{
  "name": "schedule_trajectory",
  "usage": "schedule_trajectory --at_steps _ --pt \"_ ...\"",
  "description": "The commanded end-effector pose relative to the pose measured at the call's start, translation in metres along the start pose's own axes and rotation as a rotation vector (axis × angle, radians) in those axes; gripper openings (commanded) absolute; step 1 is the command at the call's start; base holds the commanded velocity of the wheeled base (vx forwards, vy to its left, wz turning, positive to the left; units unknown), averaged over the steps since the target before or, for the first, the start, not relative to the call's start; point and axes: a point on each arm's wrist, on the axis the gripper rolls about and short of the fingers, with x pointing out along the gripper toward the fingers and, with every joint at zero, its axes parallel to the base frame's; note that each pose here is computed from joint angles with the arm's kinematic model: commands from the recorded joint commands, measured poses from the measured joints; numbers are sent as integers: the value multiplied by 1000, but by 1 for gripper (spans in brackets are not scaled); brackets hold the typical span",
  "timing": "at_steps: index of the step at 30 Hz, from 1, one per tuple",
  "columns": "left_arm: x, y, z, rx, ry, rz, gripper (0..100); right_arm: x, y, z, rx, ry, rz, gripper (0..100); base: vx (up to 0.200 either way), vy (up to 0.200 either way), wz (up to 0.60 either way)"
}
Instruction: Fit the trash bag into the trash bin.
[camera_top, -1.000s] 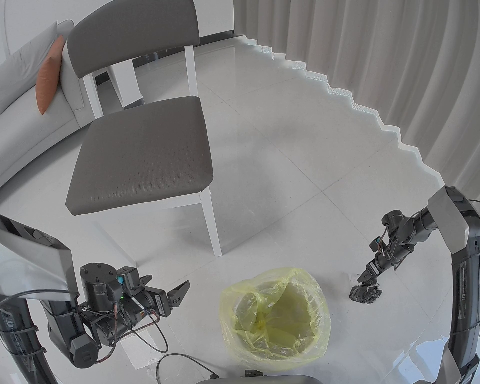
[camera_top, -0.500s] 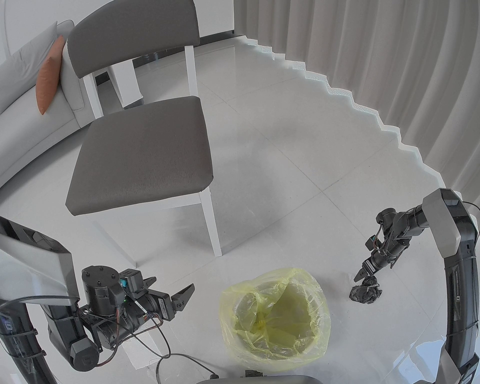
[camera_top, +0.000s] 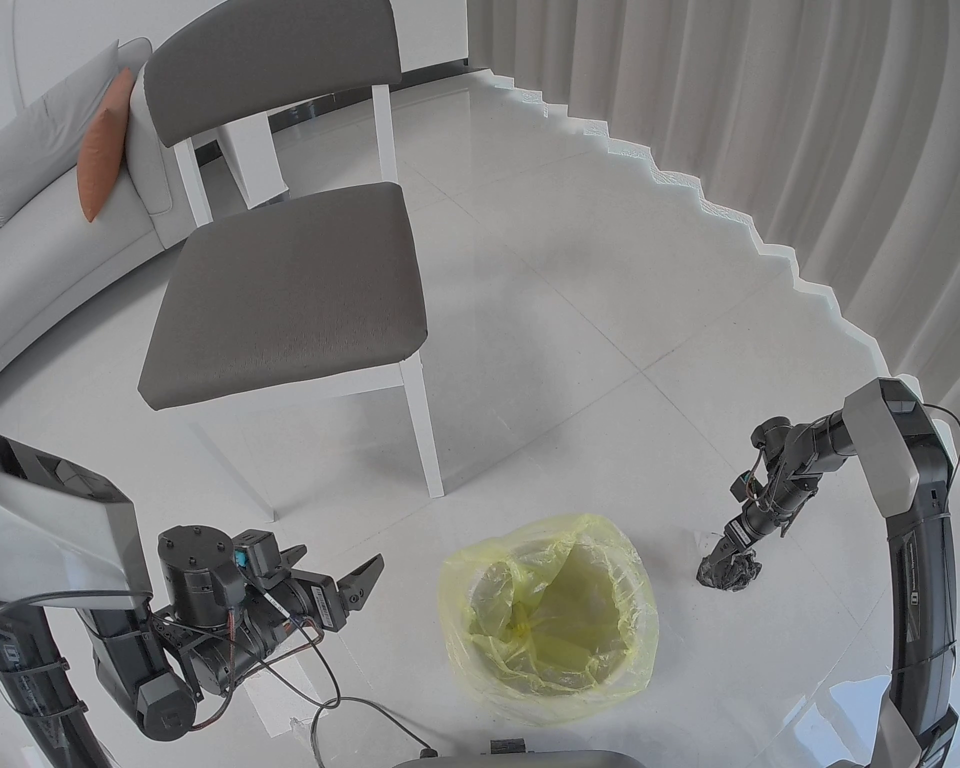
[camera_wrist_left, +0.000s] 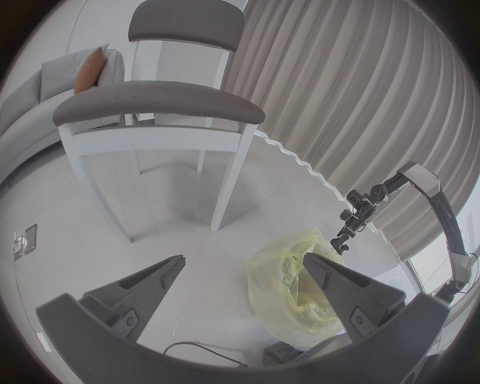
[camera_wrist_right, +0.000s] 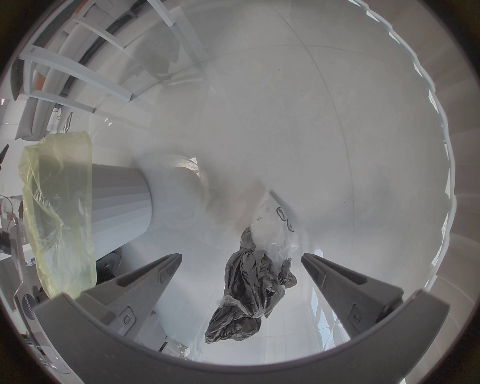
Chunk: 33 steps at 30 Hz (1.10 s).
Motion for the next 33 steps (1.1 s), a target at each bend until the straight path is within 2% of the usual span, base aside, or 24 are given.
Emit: schedule_trajectory --at_steps 1,5,6,16,23,33 --pt "0 -1 4 -4 -27 -5 100 0 -1 2 0 -1 0 100 0 0 0" --pt "0 -1 4 -3 -29 -7 100 0 0 2 -4 4 1 100 0 0 0" --pt "0 -1 4 -3 -29 -7 100 0 1 1 -6 9 4 0 0 0 0" --pt "-2 -3 7 -3 -40 -13 100 1 -1 1 4 52 10 0 0 0 0" --pt "-1 -2 5 -3 -35 -10 100 -4 -6 -2 14 49 7 0 0 0 0" --pt "1 0 2 -5 -19 -3 100 -72 7 -6 -3 -6 -5 0 0 0 0"
